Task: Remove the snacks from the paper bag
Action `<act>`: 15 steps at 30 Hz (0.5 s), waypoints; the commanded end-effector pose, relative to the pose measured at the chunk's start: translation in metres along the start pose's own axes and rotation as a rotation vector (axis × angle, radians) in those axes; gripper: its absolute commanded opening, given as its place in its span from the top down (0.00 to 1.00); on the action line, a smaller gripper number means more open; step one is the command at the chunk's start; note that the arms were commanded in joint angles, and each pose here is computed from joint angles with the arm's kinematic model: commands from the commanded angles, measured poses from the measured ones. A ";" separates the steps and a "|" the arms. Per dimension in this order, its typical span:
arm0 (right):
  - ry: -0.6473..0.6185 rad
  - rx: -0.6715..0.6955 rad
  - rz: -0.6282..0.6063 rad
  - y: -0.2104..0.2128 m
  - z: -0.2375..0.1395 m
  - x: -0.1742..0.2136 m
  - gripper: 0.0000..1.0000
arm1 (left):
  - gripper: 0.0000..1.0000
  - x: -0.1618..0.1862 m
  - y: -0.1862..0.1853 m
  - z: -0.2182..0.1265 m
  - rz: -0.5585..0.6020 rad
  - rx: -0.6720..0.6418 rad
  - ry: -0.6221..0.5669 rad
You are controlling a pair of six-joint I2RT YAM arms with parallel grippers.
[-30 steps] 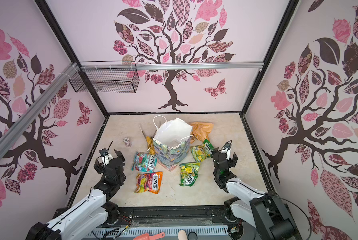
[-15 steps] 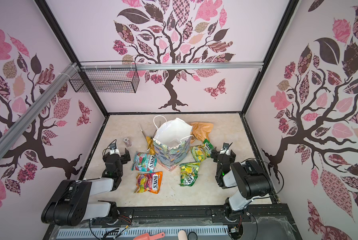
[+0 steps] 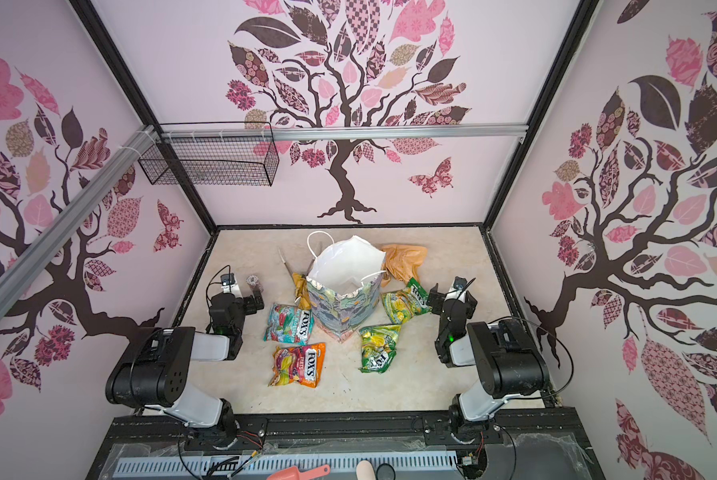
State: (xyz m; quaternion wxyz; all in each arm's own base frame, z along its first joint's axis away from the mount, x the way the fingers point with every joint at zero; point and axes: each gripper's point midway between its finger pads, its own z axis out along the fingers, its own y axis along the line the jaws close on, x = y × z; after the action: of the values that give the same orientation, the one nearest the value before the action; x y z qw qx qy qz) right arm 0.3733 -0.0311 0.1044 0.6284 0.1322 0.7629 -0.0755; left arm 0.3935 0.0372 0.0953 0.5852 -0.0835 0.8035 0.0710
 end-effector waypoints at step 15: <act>-0.021 -0.033 0.005 0.008 0.001 -0.010 0.00 | 0.01 -0.007 -0.002 0.001 -0.012 0.010 -0.010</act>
State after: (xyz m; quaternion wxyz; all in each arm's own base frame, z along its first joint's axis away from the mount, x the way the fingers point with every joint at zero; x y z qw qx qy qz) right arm 0.3736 -0.0278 0.1017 0.6247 0.1258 0.7675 -0.0696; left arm 0.3926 0.0361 0.0919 0.5796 -0.0821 0.8079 0.0683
